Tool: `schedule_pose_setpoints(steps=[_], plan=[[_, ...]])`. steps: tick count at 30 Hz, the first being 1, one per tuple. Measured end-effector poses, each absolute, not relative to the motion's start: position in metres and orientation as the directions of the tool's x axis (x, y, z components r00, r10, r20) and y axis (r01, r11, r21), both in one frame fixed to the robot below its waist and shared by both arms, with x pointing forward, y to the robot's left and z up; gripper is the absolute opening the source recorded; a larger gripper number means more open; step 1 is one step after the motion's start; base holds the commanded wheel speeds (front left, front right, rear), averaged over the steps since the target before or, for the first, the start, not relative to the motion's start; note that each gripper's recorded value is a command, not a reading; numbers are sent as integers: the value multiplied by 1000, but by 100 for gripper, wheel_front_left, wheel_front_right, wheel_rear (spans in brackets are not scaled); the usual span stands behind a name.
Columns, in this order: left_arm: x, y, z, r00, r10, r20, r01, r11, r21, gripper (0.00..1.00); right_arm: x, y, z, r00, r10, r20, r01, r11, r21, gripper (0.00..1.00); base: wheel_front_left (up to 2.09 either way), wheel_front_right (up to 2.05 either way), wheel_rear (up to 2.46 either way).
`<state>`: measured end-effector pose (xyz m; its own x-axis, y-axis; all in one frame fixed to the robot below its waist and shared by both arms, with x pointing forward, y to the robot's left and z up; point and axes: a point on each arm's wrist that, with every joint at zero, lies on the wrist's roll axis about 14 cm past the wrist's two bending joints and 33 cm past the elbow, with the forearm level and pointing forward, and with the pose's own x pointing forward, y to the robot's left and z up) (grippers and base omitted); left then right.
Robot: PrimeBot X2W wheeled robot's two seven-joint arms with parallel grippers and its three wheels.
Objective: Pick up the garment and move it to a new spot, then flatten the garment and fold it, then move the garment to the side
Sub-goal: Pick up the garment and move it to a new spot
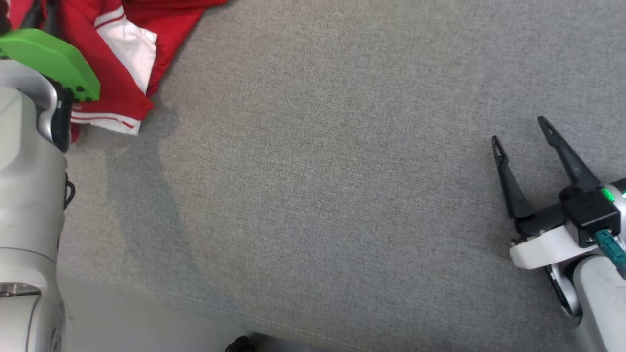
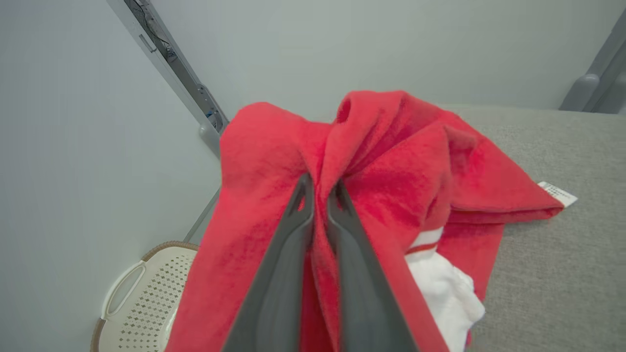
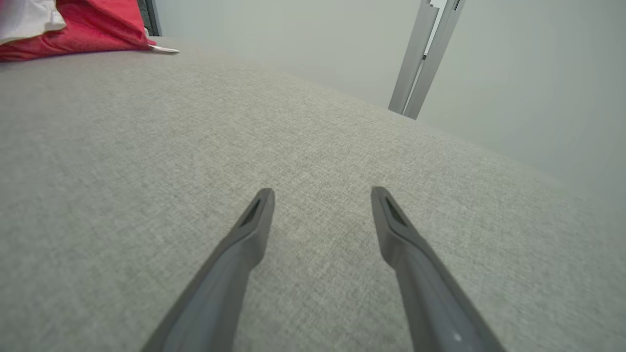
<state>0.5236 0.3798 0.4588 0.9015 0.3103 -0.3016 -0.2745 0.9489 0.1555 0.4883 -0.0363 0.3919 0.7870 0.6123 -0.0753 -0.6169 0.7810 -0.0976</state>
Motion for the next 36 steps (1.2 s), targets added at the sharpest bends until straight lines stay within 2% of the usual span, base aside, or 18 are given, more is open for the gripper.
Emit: schedule_pose_setpoints(steps=[9,18,28,36], plan=[[546,355,578,983,183,-27,-170,952,256,0,467,-17,439,797,605,4,-603,795,-57,100,0,0,0],[566,239,649,983,-137,119,100,956,275,0,448,-45,479,861,504,63,-501,864,-56,100,0,0,0],[554,80,671,851,-503,153,457,852,257,0,423,-122,511,952,287,106,-278,956,-88,100,0,0,0],[525,-49,649,671,-737,89,704,669,239,0,393,-195,530,988,66,137,-52,993,-105,100,0,0,0]])
